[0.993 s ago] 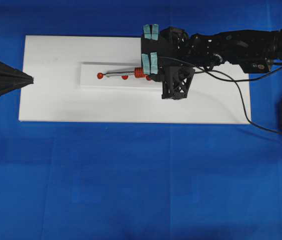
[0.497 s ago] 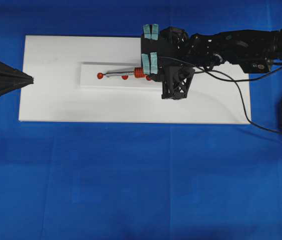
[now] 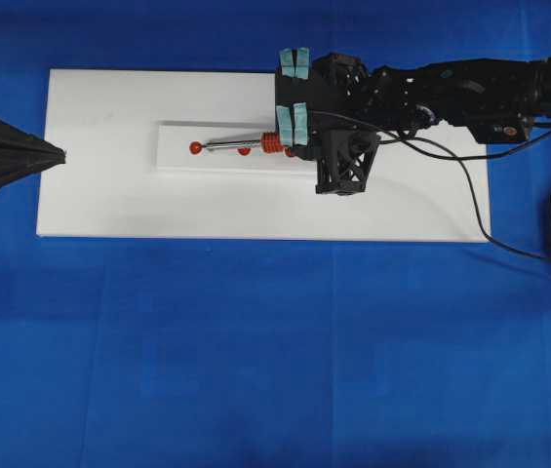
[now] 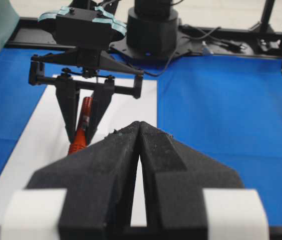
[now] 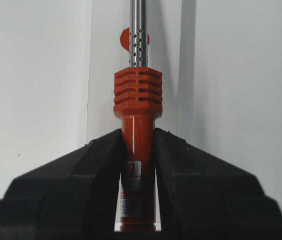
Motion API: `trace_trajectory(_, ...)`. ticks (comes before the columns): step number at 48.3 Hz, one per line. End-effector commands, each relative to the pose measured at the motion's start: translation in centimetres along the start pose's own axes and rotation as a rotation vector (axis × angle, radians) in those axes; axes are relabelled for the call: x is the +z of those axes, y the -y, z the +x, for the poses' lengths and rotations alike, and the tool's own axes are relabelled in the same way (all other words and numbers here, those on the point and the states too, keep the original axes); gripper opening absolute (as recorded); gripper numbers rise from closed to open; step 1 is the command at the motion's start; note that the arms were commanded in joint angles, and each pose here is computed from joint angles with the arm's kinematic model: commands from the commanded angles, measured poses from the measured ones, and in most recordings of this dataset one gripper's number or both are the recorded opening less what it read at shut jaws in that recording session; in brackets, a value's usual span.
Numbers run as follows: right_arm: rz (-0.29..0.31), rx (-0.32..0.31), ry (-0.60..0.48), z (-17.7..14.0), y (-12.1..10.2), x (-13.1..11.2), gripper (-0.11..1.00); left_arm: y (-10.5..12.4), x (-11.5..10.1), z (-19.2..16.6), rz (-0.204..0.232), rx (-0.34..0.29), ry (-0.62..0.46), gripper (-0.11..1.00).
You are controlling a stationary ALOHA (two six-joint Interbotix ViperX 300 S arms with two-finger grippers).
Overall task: Touch the tip of the soldering iron to the mark.
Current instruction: 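Hold the iron tip against the left red dot, then raise the iron tip and shift it right toward the middle dot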
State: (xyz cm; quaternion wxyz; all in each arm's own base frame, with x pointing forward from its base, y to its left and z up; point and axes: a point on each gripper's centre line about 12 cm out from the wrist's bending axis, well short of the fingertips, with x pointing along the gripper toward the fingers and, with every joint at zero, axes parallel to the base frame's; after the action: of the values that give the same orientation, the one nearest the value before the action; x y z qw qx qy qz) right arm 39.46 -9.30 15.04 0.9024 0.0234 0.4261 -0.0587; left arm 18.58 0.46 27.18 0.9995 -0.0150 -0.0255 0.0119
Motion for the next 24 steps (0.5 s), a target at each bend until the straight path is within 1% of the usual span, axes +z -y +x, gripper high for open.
trace_trajectory(1, -0.003, -0.002, 0.039, -0.6, -0.1, 1.3, 0.06, 0.0, 0.4, 0.2, 0.002, 0.001, 0.014, 0.0)
trace_trajectory(17, 0.007, -0.002, 0.043, -0.7, -0.1, 1.4, 0.06, 0.0, 0.4, 0.2, 0.002, 0.001, 0.012, 0.0)
trace_trajectory(24, 0.004, -0.004, 0.073, -2.0, -0.1, 2.2, 0.06, 0.0, 0.3, 0.2, 0.002, 0.001, 0.011, 0.0)
